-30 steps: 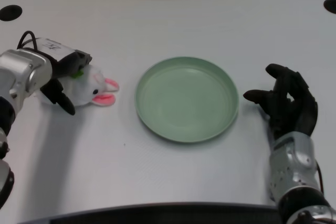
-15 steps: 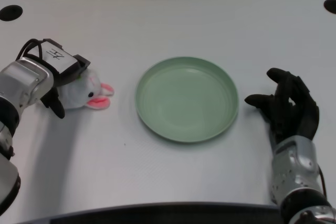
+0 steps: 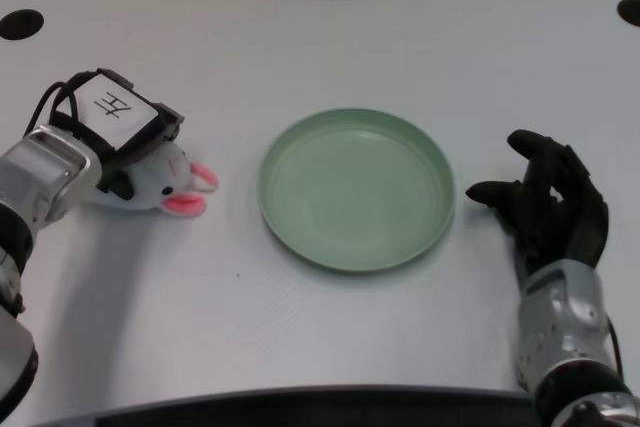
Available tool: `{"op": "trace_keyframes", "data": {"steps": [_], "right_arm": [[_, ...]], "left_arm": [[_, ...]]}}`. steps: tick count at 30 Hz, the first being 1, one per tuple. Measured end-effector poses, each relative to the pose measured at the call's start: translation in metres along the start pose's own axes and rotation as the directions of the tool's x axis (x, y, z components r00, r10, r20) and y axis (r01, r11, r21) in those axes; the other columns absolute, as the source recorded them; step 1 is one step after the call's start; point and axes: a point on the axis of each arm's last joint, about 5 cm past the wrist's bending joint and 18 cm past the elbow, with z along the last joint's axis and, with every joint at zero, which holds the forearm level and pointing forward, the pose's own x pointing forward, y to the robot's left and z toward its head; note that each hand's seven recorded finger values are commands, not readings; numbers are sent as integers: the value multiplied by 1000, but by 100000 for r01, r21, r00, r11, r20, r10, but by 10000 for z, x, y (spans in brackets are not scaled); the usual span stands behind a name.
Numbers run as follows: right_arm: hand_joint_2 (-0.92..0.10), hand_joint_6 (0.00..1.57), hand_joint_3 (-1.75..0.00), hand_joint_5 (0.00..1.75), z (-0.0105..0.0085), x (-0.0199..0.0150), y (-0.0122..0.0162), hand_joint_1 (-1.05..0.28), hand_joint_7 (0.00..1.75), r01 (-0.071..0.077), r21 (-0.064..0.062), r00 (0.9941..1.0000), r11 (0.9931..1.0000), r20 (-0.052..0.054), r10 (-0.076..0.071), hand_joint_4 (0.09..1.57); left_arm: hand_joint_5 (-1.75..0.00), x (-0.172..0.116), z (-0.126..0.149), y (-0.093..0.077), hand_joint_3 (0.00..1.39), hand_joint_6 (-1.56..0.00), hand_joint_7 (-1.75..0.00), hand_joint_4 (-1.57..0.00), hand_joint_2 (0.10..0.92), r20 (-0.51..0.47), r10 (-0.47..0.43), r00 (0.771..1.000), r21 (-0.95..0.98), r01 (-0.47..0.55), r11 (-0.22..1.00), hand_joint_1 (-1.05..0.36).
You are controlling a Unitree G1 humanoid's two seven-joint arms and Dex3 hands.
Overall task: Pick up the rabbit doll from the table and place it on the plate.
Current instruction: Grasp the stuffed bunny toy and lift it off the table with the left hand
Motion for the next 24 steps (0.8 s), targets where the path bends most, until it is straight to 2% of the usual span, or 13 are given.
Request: {"op": "trace_keyframes", "data": {"steps": [2, 5, 7, 10, 12, 15, 18, 20, 21, 23, 24], "right_arm": [[-921, 710, -453, 1349, 0, 0, -1, -400, 1127, 45, 42, 100000, 100000, 18, -45, 873], [-921, 713, -457, 1355, 0, 0, 0, -406, 1127, 48, 97, 100000, 100000, 0, -48, 878], [-921, 709, -450, 1350, -1, 0, -3, -402, 1123, -6, 246, 100000, 100000, -78, 6, 868], [-921, 701, -468, 1348, 0, 1, -3, -397, 1123, 64, 611, 100000, 99998, -107, -63, 863], [-921, 700, -469, 1348, 0, 1, -3, -400, 1124, -177, 561, 100000, 99998, -111, 177, 868], [-921, 703, -454, 1339, 0, 1, -3, -399, 1120, -219, 546, 100000, 99998, -124, 220, 866], [-921, 700, -454, 1339, 0, 1, -4, -398, 1117, -121, 674, 100000, 99998, -134, 122, 874], [-921, 698, -451, 1340, 0, 2, -3, -403, 1120, -99, 681, 100000, 99998, -161, 100, 874], [-921, 704, -435, 1339, -1, 2, -3, -406, 1122, -61, 702, 100000, 99998, -245, 62, 878], [-921, 710, -418, 1333, 1, 5, -3, -411, 1124, 8, 891, 99999, 99996, -373, -5, 884], [-921, 713, -415, 1332, 1, 6, -4, -412, 1125, 62, 967, 99999, 99995, -398, -59, 887]], "left_arm": [[-1711, -14, 10, -33, 1, -775, -808, -739, 728, 290, 2364, 99972, 340, -2365, 99971, -304], [-1743, -17, 21, -46, 2, -974, -453, -865, 712, 837, 2307, 99970, 853, -2314, 99970, -307], [-1746, -16, 22, -44, 4, -1052, -324, -900, 725, 1206, 123, 99993, 583, -130, 99998, -256], [-1744, -7, 18, -27, 5, -1092, -269, -869, 733, 1191, -3972, 99914, 766, 3963, 99918, -207], [-1727, 0, 11, -10, 5, -1103, -265, -837, 736, 309, -6470, 99790, -867, 6473, 99787, -183], [-1508, 1, -10, 8, 4, -1102, -270, -831, 754, -1761, -7972, 99666, -5693, 7860, 99528, -173], [-1630, -9, -38, 16, 7, -1117, -293, -792, 769, -3139, -7279, 99685, -8829, 6977, 99365, -150], [-1634, -22, -77, 34, 8, -1124, -341, -765, 780, -3963, -6465, 99712, -12726, 5913, 99011, -141], [-1649, -30, -102, 42, 5, -1087, -445, -767, 780, -4560, -6189, 99704, -13902, 5502, 98876, -138], [-1725, -48, -163, 70, 4, -935, -791, -773, 793, -6550, -4545, 99682, -16531, 3408, 98565, -118], [-1735, -57, -193, 85, 4, -907, -854, -778, 795, -7656, -3386, 99649, -17869, 1970, 98371, -113]]}}
